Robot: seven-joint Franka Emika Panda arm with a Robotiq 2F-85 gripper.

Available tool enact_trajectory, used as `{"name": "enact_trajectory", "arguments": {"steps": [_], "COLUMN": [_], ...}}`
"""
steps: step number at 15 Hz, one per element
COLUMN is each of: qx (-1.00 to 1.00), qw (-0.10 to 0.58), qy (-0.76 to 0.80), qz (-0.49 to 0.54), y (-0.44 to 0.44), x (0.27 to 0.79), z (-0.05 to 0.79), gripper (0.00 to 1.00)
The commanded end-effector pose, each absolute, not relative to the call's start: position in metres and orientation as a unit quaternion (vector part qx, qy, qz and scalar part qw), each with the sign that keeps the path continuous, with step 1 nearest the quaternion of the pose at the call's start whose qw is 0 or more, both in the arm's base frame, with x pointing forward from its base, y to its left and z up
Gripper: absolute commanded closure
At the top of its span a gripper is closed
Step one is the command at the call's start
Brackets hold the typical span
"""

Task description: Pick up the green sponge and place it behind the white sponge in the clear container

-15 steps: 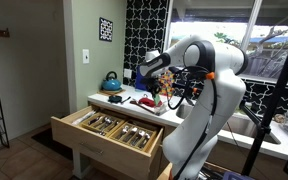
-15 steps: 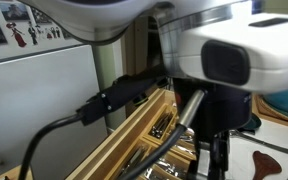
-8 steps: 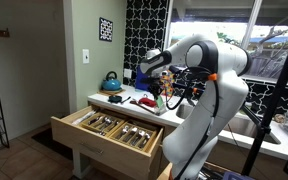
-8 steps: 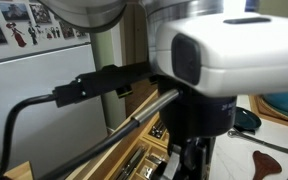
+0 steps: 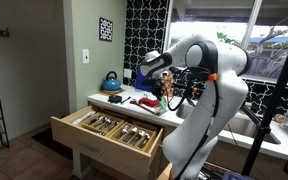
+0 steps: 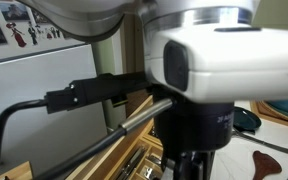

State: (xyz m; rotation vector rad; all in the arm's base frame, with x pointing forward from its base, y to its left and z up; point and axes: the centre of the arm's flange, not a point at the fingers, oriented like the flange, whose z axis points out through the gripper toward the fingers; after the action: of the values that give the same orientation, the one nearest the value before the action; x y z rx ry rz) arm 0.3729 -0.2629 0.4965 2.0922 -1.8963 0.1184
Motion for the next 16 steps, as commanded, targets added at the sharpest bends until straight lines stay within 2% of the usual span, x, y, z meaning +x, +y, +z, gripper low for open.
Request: {"name": "enact_trajectory", "arguments": {"steps": [1,16], "qx": [0.725,0.742], "qw": [0.174,0.165], "qy": [-0.665,-0.645], "qz": [0.032,0.081], "y": [-0.267,-0.294], "x": [0.367,0.383], "z": [0.485,0.481], "gripper": [0.97,0.97]}}
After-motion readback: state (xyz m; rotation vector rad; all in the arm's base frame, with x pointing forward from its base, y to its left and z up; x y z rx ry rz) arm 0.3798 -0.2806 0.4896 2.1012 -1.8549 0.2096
